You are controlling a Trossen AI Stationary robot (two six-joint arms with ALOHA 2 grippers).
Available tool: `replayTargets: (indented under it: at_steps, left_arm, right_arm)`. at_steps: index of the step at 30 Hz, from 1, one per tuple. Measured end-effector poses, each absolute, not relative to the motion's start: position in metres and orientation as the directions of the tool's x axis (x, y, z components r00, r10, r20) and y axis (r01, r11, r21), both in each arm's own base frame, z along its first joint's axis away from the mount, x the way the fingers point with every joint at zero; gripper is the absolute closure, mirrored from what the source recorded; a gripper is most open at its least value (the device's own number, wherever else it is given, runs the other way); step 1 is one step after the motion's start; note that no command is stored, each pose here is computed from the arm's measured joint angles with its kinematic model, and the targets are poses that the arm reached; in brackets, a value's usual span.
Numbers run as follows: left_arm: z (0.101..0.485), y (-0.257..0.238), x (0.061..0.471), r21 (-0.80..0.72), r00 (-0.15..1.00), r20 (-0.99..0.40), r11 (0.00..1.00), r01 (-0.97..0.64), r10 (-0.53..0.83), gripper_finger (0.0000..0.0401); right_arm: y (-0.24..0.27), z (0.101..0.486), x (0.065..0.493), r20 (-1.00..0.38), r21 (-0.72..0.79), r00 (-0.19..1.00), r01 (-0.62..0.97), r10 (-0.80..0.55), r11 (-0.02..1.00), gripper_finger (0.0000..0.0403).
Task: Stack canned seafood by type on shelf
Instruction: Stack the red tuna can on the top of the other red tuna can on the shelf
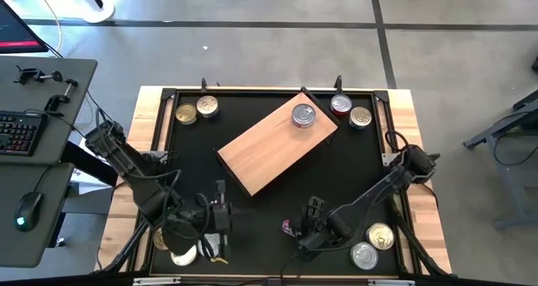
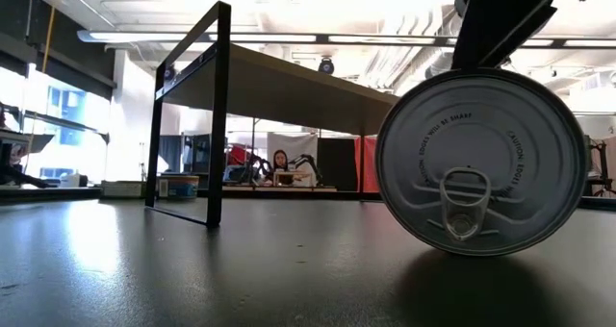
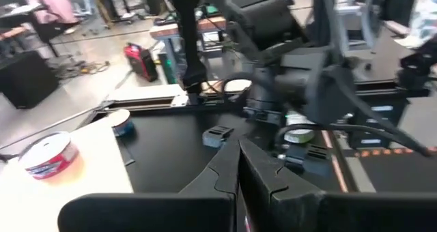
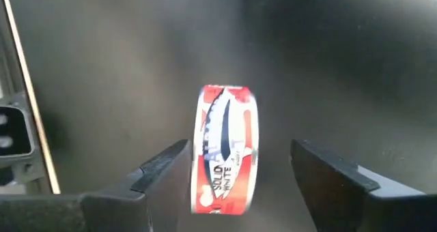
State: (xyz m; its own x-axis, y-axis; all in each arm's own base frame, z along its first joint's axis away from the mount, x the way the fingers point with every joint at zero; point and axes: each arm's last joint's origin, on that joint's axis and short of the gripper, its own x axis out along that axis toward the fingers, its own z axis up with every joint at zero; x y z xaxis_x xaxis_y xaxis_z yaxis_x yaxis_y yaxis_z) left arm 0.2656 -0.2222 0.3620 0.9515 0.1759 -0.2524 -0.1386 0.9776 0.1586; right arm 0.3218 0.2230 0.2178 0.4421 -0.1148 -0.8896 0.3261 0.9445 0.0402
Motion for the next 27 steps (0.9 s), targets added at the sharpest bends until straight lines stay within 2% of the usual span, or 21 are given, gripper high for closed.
replayTargets:
  at_steps: [5, 14, 21, 27]
  left_arm:
    - [0.362, -0.224, 0.265, 0.134, 0.956, -0.273, 0.988, -0.070, 0.105, 0.0401]
    - [0.364, -0.224, 0.264, 0.086, 0.957, -0.283, 0.996, -0.032, 0.056, 0.0401]
    - [0.382, -0.214, 0.253, -0.054, 0.967, -0.253, 0.998, -0.025, 0.011, 0.0401]
    - [0.397, -0.200, 0.238, -0.085, 0.969, -0.246, 0.996, -0.031, 0.009, 0.0401]
  right_arm:
    - [0.219, 0.217, 0.325, -0.911, 0.086, 0.409, 0.324, -0.057, 0.942, 0.0159]
    - [0.214, 0.206, 0.334, -0.925, 0.097, 0.378, 0.350, -0.046, 0.932, 0.0159]
    - [0.213, 0.188, 0.345, -0.947, 0.141, 0.320, 0.326, 0.031, 0.935, 0.0159]
    - [0.209, 0.185, 0.348, -0.949, 0.146, 0.313, 0.355, 0.029, 0.924, 0.0166]
